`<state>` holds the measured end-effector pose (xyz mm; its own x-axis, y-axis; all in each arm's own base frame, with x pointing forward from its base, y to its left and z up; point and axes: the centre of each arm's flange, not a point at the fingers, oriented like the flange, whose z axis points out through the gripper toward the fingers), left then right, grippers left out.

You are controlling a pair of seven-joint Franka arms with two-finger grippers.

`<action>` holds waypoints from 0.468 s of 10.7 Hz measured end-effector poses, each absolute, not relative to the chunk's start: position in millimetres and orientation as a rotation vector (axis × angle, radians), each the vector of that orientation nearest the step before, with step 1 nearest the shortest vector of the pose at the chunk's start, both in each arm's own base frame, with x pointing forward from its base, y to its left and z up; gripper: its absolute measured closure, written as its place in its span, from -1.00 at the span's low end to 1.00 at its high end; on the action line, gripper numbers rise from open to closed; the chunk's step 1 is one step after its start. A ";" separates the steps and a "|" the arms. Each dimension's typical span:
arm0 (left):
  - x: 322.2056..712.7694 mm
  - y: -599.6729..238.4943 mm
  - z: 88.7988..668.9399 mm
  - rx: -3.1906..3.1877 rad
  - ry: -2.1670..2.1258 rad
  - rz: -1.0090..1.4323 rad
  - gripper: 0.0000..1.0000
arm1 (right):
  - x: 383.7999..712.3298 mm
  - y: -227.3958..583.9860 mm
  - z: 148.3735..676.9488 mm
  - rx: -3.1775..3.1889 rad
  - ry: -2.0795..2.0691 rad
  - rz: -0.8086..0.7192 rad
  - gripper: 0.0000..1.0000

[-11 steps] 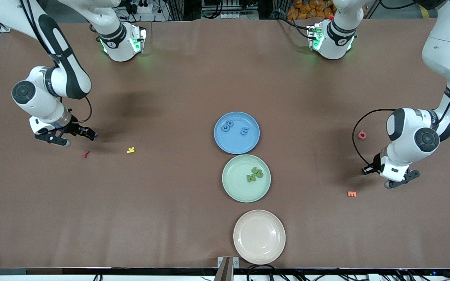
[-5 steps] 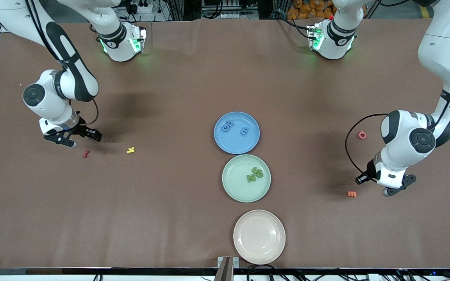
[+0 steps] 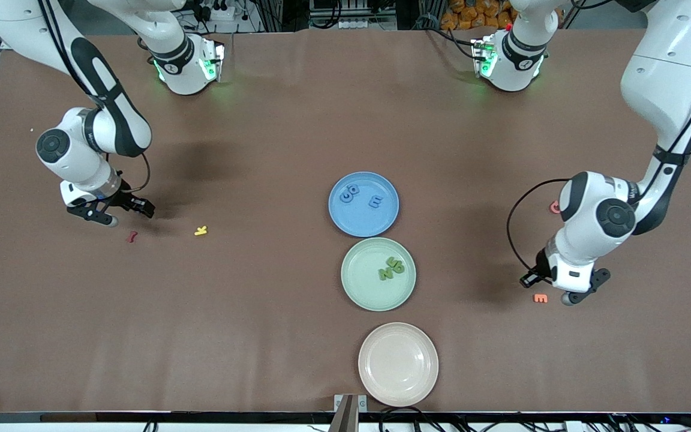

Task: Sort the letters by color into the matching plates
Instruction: 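Close the left gripper on the green B and lift it, then carry the green B over the green plate with the left gripper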

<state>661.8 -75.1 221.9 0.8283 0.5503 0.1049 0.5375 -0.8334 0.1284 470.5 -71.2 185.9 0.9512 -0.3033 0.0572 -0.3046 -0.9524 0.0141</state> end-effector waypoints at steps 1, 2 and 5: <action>661.2 -91.6 221.9 2.900 0.894 0.207 0.44 | 465.6 -70.3 181.8 3.080 -0.479 0.088 -0.53; 659.8 -109.7 222.8 2.883 0.922 0.204 0.44 | 461.6 -69.1 177.8 3.080 -0.476 0.086 -0.52; 651.2 -177.1 230.6 2.825 1.007 0.201 0.44 | 458.8 -71.8 174.1 3.083 -0.437 0.077 -0.35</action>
<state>651.2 -177.1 230.6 0.7677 0.6358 0.0800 0.6177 -0.7674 0.1716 458.8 -71.8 174.1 0.9594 -0.2770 0.0526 -0.2783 -0.9603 0.0200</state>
